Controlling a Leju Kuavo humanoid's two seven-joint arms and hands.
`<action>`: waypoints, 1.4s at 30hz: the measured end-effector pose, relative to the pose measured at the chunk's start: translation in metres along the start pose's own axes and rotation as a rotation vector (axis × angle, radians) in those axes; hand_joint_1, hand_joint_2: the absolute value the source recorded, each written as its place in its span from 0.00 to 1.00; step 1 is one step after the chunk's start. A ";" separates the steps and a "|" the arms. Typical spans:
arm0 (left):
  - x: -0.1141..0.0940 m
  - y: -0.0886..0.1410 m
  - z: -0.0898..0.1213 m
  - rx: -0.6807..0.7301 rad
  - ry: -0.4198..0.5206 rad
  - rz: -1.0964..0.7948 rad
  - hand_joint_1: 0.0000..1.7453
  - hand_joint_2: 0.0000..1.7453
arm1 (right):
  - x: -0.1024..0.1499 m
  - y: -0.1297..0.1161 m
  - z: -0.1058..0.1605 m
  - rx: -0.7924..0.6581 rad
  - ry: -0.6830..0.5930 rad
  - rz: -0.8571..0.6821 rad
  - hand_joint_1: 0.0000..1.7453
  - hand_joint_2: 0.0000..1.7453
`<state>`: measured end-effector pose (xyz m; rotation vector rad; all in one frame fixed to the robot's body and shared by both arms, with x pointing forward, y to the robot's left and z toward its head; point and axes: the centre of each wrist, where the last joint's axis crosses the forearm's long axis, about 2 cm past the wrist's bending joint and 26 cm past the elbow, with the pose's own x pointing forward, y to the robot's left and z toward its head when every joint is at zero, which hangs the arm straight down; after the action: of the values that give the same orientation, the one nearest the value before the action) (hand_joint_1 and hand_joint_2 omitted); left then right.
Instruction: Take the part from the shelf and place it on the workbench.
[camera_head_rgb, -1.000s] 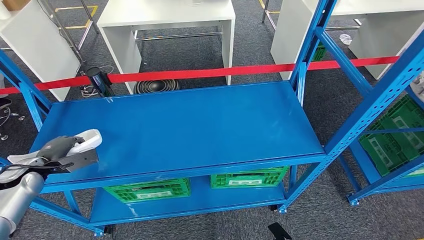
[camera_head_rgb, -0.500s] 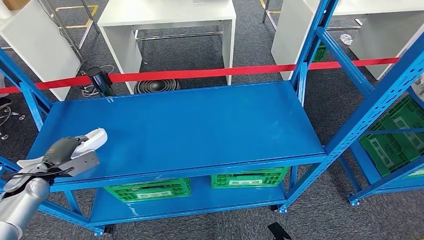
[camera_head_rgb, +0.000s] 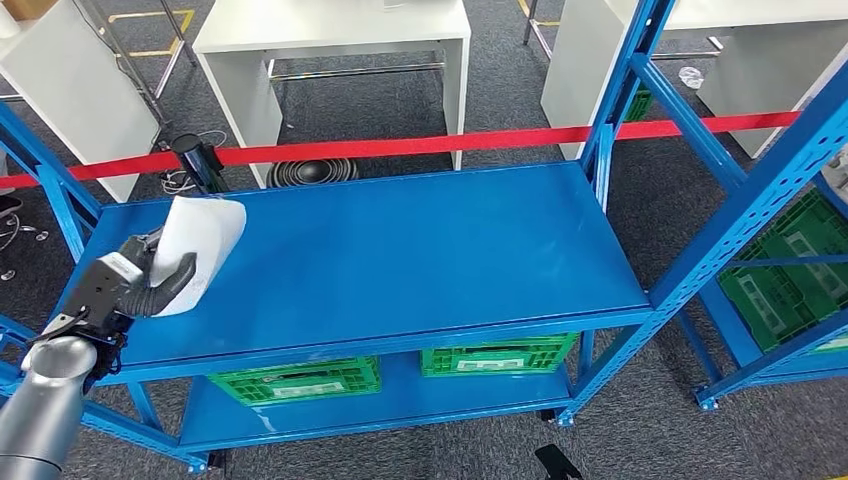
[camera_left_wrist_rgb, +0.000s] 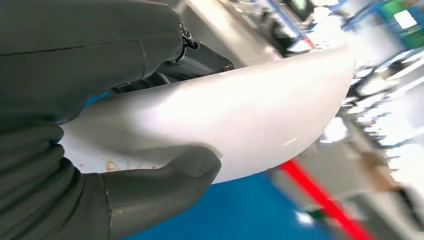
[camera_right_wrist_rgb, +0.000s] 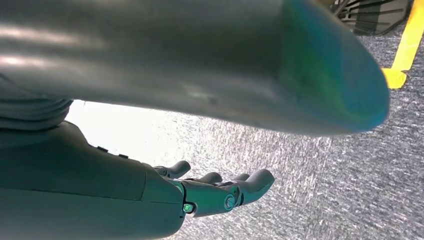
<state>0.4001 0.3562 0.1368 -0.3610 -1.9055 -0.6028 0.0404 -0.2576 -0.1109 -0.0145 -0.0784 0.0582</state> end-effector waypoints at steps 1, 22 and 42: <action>0.006 -0.002 -0.004 0.003 -0.052 0.056 1.00 1.00 | 0.000 0.000 0.000 -0.001 -0.004 -0.003 0.00 0.00; 0.106 -0.088 0.003 -0.170 -0.751 0.711 1.00 1.00 | 0.000 0.009 0.001 0.006 0.025 -0.023 0.00 0.00; 0.100 -0.101 0.005 -0.179 -0.745 0.761 1.00 1.00 | 0.003 0.012 0.001 0.025 -0.011 -0.088 0.00 0.00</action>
<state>0.3052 0.2733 0.2024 -1.5060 -2.1656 -0.1082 0.0421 -0.2453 -0.1097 0.0146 -0.0897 -0.0288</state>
